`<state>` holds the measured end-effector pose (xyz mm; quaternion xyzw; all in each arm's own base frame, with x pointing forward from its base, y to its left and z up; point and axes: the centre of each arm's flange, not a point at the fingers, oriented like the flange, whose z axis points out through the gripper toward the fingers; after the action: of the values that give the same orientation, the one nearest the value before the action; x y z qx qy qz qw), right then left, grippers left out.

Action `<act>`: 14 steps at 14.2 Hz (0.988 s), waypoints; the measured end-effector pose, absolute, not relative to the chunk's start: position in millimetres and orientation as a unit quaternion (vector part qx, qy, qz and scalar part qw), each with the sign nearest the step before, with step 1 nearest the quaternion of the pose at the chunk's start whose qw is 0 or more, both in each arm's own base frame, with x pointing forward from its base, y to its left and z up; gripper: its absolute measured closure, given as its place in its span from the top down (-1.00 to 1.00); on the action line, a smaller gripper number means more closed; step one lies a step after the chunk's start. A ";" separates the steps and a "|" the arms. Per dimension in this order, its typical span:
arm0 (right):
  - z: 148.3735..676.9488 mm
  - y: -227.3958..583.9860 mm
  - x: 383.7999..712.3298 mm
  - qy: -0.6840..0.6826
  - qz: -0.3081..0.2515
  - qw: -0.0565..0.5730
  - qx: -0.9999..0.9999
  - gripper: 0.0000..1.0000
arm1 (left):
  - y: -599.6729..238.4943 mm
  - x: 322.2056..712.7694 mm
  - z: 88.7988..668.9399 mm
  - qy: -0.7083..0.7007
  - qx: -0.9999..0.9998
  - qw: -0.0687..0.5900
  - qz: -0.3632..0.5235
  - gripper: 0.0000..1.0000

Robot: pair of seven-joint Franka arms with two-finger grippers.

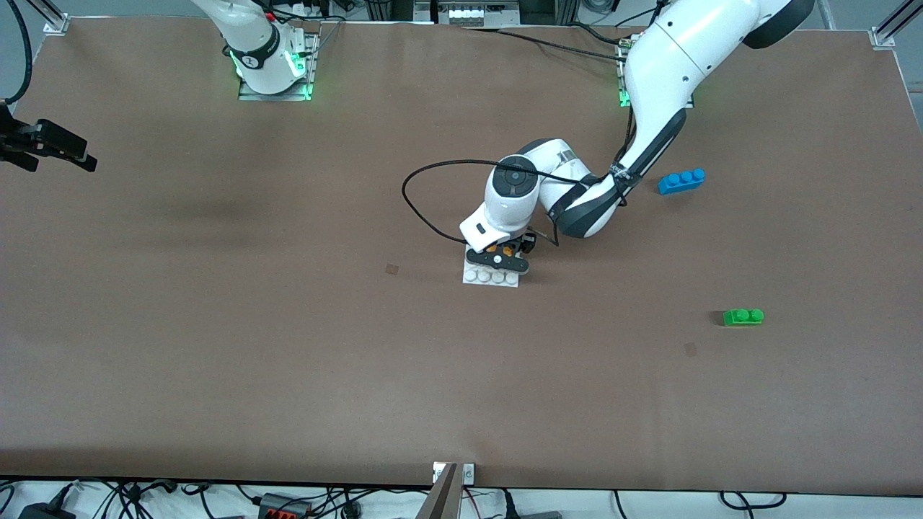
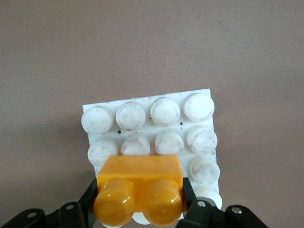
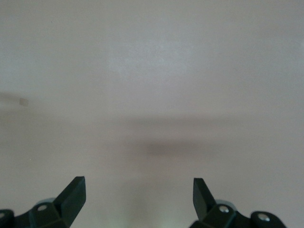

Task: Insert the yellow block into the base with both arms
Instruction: 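Press the yellow block down onto the base studs with the left gripper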

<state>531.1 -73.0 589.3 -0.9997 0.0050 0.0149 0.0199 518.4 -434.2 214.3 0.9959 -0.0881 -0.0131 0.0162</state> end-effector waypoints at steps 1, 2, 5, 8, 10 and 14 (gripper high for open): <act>589.7 -72.0 531.3 0.003 0.015 0.018 -1.000 1.00 | -434.6 518.1 214.3 -0.089 0.996 0.016 -0.013 0.39; 589.9 -71.1 531.4 0.002 0.015 0.015 -1.000 1.00 | -435.1 517.7 214.3 -0.089 0.996 0.016 -0.013 0.39; 590.2 -70.8 531.4 0.001 0.016 0.013 -1.000 1.00 | -437.3 515.8 214.3 -0.091 0.996 0.016 -0.013 0.39; 589.2 -70.8 530.1 0.001 0.021 0.013 -1.000 1.00 | -442.6 511.1 214.2 -0.095 0.995 0.018 -0.014 0.39; 589.4 -70.7 530.0 0.001 0.021 0.013 -1.000 1.00 | -445.2 508.8 214.1 -0.097 0.995 0.018 -0.015 0.39; 590.7 -67.2 530.6 -0.002 0.020 0.013 -1.000 1.00 | -445.3 506.9 211.3 -0.096 0.995 0.017 -0.018 0.39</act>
<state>530.6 -67.2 590.7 -0.9997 -0.0022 0.0204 0.0128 506.9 -445.3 211.3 0.9950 -0.0964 -0.0181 0.0172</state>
